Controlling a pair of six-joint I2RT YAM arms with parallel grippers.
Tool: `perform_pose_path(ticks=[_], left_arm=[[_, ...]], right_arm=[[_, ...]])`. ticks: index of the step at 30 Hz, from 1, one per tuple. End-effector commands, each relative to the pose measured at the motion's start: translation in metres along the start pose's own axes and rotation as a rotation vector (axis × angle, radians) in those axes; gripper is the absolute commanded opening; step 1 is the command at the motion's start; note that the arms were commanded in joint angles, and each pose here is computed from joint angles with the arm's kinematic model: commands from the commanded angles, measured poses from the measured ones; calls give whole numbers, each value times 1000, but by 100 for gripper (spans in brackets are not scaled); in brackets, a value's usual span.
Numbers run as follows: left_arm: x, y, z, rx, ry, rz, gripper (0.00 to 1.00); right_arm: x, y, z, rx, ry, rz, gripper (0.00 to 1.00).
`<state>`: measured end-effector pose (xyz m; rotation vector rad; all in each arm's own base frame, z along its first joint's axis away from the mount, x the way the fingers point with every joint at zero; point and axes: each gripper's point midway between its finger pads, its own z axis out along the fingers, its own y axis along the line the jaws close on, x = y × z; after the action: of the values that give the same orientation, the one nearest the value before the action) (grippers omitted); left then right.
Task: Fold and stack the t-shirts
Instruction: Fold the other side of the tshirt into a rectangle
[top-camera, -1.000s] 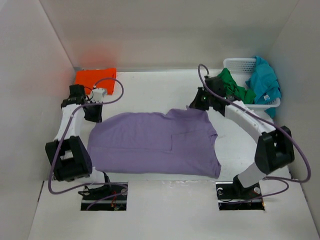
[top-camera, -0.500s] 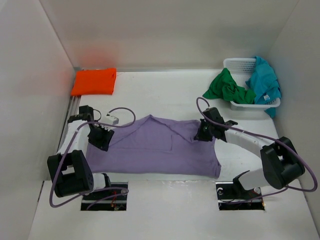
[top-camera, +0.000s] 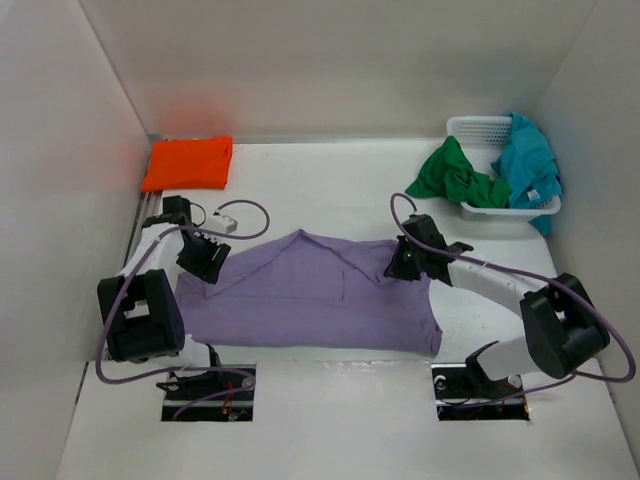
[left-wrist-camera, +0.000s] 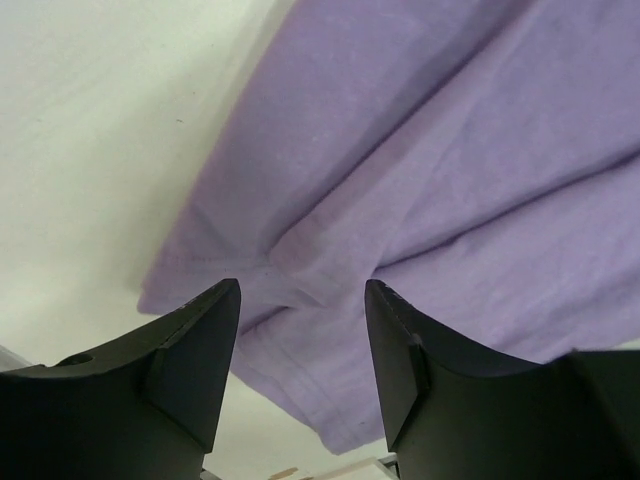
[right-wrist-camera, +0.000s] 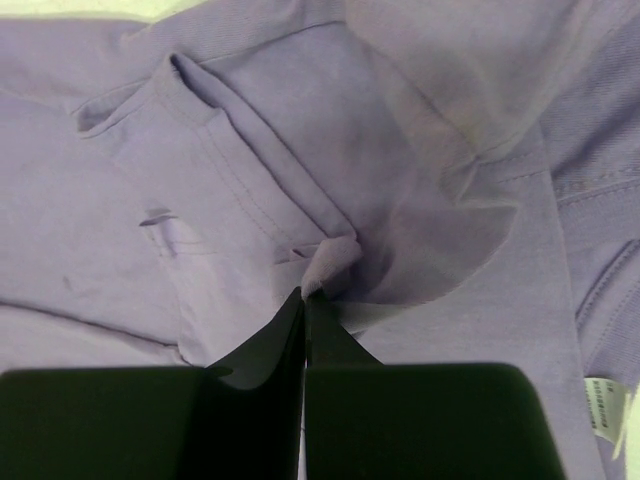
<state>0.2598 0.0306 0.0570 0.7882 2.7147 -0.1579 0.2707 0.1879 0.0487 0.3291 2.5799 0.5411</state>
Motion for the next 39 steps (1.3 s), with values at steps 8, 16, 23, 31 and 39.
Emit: perform_pose_path(ticks=[8,16,23,31,39], left_arm=[[10,4,27,30,96,-94,50],[10,0,32,57,127,-117,23],[-16,5,6,-10,40,-58,11],[-94,70,-35,-240,-154,21,3],[-146,145,-75,-521,-306,81,2]], right_arm=[[3,11,9,-31,-7,-14,0],[0,18,13,-47,5,-27,0],[-6,18,16,-44,11,-30,0],[-93,27,3,-61,-122,-49,0],[-168,20,-30,-33,-250,-58,0]])
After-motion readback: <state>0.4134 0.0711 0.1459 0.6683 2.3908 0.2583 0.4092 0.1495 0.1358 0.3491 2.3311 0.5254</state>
